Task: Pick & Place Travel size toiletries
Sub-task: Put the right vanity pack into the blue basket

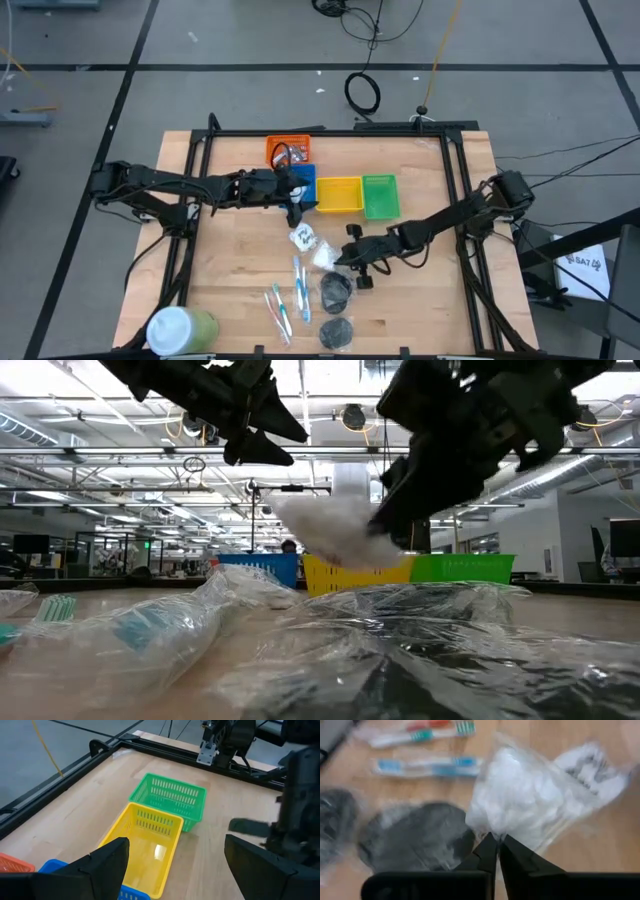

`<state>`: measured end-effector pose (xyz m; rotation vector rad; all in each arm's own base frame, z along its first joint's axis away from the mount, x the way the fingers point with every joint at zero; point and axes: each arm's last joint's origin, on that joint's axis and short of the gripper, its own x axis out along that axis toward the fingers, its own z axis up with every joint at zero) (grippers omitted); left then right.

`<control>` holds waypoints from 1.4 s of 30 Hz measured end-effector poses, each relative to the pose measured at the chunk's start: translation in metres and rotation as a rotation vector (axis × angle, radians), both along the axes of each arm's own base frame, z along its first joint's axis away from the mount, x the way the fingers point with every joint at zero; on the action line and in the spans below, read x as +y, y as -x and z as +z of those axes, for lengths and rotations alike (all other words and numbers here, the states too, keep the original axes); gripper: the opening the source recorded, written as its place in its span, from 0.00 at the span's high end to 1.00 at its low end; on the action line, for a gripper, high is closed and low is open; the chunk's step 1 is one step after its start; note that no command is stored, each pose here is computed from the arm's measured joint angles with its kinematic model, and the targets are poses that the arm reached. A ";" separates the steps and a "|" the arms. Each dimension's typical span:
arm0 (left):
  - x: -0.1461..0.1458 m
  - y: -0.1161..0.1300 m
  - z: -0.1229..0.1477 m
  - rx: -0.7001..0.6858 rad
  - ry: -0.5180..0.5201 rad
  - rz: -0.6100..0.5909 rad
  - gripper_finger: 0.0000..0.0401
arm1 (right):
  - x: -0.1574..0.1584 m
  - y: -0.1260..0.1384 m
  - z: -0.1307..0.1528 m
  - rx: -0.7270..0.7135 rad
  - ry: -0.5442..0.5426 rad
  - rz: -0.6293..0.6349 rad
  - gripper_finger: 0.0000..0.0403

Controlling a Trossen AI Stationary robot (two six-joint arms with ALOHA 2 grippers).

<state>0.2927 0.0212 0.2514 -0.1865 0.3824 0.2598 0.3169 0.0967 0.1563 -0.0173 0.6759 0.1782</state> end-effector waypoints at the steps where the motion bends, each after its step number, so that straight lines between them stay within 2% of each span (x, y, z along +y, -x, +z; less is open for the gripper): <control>1: 0.000 0.000 0.000 0.000 0.000 -0.001 0.20 | 0.001 0.002 0.006 -0.014 -0.004 0.004 0.98; 7: -0.002 0.000 0.000 -0.002 0.015 -0.033 0.20 | 0.010 0.021 0.030 -0.092 0.125 -0.041 1.00; 12: -0.008 -0.001 0.000 -0.014 0.053 -0.042 0.20 | 0.013 0.038 0.044 -0.120 0.326 -0.213 1.00; 17: -0.016 -0.006 0.001 -0.088 0.216 -0.011 0.20 | 0.019 0.045 0.050 -0.184 0.536 -0.369 1.00; 21: -0.026 -0.020 -0.004 -0.169 0.299 -0.054 0.20 | 0.017 0.045 0.051 -0.208 0.629 -0.458 1.00; 29: -0.035 -0.045 -0.030 -0.243 0.350 -0.080 0.20 | 0.017 0.045 0.052 -0.216 0.634 -0.472 1.00; 35: -0.034 -0.049 -0.036 -0.257 0.338 -0.084 0.21 | 0.017 0.045 0.052 -0.215 0.634 -0.471 1.00; 38: -0.034 -0.049 -0.033 -0.265 0.319 -0.091 0.28 | 0.017 0.045 0.052 -0.213 0.630 -0.467 1.00; 42: -0.034 -0.049 -0.027 -0.318 0.314 -0.102 0.48 | 0.017 0.045 0.052 -0.214 0.629 -0.467 1.00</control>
